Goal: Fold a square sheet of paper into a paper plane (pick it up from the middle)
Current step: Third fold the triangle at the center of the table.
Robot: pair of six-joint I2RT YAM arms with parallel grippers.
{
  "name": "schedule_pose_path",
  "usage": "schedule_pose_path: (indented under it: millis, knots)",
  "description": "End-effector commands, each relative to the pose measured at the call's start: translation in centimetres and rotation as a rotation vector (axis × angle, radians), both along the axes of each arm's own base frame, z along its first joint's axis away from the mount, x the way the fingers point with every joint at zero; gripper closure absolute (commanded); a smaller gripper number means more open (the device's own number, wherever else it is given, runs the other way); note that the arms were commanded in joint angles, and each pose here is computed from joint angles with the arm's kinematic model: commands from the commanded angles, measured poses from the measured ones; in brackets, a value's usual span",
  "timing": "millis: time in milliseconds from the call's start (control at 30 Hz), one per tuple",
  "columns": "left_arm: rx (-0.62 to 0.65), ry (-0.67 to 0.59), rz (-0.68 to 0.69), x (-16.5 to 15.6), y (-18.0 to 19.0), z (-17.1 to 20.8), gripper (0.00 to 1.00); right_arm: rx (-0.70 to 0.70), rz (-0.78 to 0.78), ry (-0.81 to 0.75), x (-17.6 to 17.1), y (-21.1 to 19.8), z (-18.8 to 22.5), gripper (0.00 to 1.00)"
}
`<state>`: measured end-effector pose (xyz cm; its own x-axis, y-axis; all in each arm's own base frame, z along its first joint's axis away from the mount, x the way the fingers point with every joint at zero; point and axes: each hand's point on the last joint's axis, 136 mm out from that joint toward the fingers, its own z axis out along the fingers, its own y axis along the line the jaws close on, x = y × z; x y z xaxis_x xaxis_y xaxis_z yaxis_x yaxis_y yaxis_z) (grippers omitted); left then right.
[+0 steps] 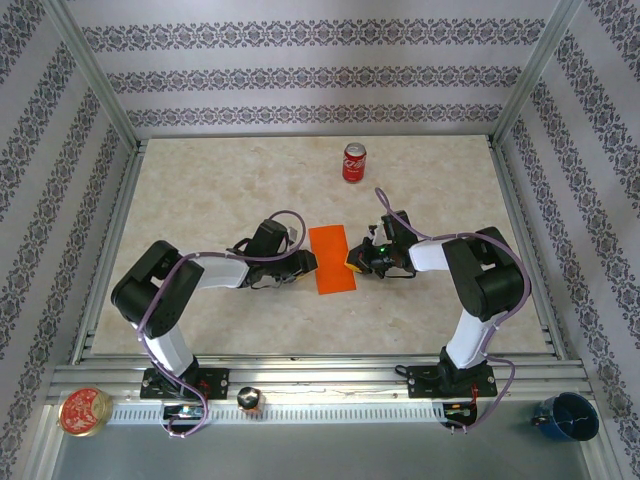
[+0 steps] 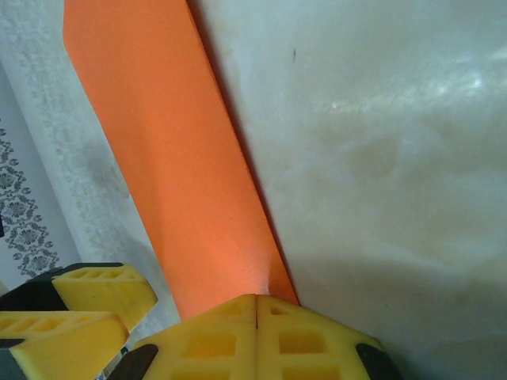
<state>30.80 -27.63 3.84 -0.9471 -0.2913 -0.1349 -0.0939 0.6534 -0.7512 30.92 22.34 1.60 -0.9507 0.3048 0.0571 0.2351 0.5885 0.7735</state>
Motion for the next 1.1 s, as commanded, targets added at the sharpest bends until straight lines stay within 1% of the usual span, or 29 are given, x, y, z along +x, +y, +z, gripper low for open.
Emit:
schedule_pose_path:
  millis: [0,167,333,633,800,967,1067]
  knots:
    - [-0.051,-0.037,0.015,1.6,-0.7,1.3,0.65,-0.084,-0.006,0.135,-3.1,-0.6,-3.6,1.0]
    - [-0.04,-0.017,0.014,1.8,-0.8,0.8,0.67,-0.087,0.0,0.133,-3.2,-0.6,-3.6,1.0]
    - [0.008,0.008,0.026,1.8,-0.3,0.1,0.67,-0.086,0.003,0.134,-3.2,-0.6,-3.6,1.0]
    - [0.03,0.039,0.035,2.1,-0.4,-0.7,0.66,-0.093,-0.003,0.12,-3.1,-0.7,-3.4,1.0]
    - [0.074,0.053,0.047,2.0,0.2,-1.1,0.63,-0.093,-0.003,0.123,-3.1,-0.7,-3.5,1.0]
    - [0.077,0.05,0.045,1.9,0.1,-1.1,0.61,-0.093,-0.002,0.121,-3.1,-0.7,-3.5,1.0]
    - [0.06,0.057,0.034,1.9,-0.3,-1.2,0.62,-0.092,-0.003,0.12,-3.1,-0.7,-3.5,0.99]
